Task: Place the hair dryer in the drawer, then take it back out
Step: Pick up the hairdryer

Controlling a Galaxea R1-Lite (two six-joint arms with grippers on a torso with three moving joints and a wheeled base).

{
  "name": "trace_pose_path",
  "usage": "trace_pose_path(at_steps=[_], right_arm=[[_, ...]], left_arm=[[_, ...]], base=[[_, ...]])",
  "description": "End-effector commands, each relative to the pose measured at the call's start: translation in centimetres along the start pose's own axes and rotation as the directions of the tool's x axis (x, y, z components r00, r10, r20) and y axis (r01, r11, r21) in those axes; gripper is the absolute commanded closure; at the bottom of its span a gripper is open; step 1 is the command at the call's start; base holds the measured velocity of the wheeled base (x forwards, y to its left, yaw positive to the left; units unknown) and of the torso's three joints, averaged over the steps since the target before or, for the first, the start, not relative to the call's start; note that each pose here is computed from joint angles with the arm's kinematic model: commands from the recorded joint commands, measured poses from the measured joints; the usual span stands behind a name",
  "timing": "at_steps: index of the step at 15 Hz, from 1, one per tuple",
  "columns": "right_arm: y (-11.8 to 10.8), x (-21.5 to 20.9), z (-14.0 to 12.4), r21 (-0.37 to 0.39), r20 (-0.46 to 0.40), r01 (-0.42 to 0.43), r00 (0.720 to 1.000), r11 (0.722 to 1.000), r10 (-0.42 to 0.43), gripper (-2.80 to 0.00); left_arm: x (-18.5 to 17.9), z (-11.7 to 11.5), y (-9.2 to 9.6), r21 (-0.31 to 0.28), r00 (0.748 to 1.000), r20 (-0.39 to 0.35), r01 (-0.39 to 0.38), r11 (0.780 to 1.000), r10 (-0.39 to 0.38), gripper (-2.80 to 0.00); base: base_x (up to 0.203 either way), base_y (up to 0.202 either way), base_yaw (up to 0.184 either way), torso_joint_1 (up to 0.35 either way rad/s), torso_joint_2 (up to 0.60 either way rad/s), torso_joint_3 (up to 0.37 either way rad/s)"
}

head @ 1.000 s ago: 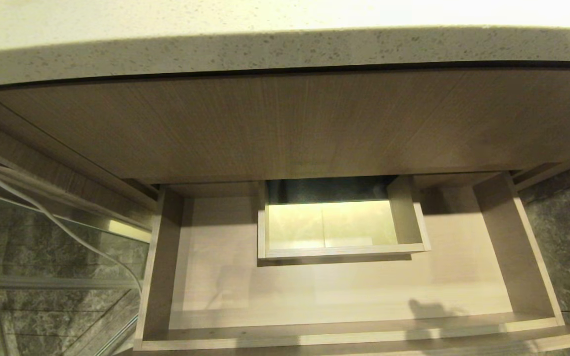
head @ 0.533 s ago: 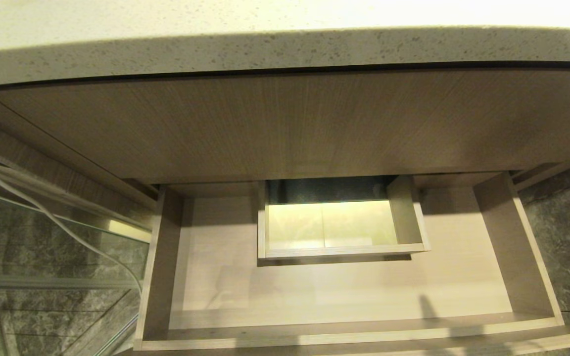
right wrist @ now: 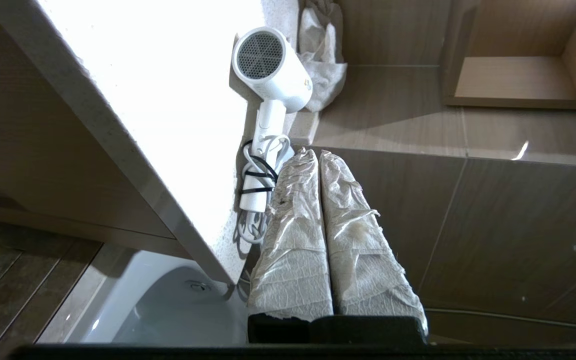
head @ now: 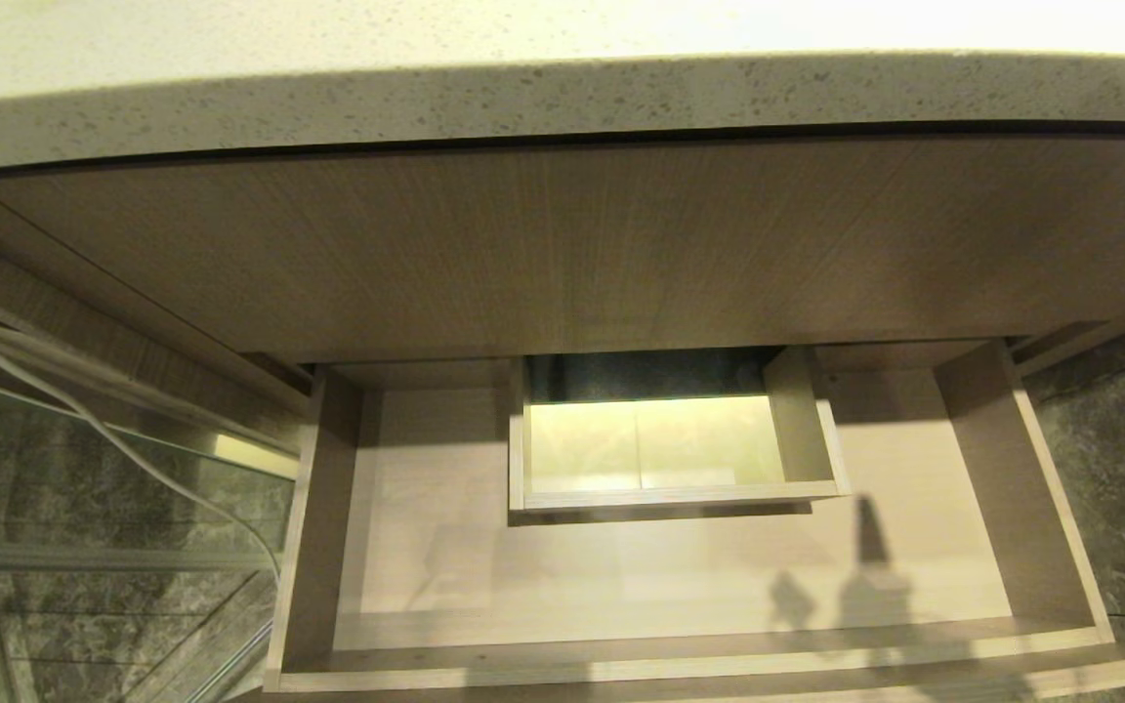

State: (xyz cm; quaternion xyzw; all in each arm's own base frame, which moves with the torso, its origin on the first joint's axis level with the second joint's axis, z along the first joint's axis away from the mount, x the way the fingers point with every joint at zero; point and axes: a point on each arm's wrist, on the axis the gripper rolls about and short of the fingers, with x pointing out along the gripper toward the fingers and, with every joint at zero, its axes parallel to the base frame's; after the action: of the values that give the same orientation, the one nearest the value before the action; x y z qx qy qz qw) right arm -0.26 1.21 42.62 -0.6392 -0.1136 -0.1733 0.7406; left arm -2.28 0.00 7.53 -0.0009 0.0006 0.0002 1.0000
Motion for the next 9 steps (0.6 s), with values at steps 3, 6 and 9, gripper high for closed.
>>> trace_pose_path(at_steps=[3,6,9], right_arm=[[1.2,6.5,-3.5,-0.012,-0.026,-0.008,1.000,1.000,0.008,0.00],[1.6,10.0,-5.5,-0.056,-0.097,0.059,0.993,0.997,-0.065,0.00],[1.9,12.4,-6.9,-0.113,-0.168,0.112,0.977,0.987,-0.130,0.00]], left_arm=[[0.0,0.0,0.0,0.000,1.000,0.000,0.000,1.000,0.000,0.00],[0.0,0.0,0.0,0.000,1.000,0.000,0.000,1.000,0.000,0.00],[0.0,0.0,0.0,0.000,1.000,0.000,-0.001,1.000,0.001,0.00]], base=[[0.000,0.000,0.000,0.000,0.00,0.000],[0.000,0.000,0.000,0.000,0.00,0.000],[0.000,0.000,0.000,0.000,0.00,0.000]])
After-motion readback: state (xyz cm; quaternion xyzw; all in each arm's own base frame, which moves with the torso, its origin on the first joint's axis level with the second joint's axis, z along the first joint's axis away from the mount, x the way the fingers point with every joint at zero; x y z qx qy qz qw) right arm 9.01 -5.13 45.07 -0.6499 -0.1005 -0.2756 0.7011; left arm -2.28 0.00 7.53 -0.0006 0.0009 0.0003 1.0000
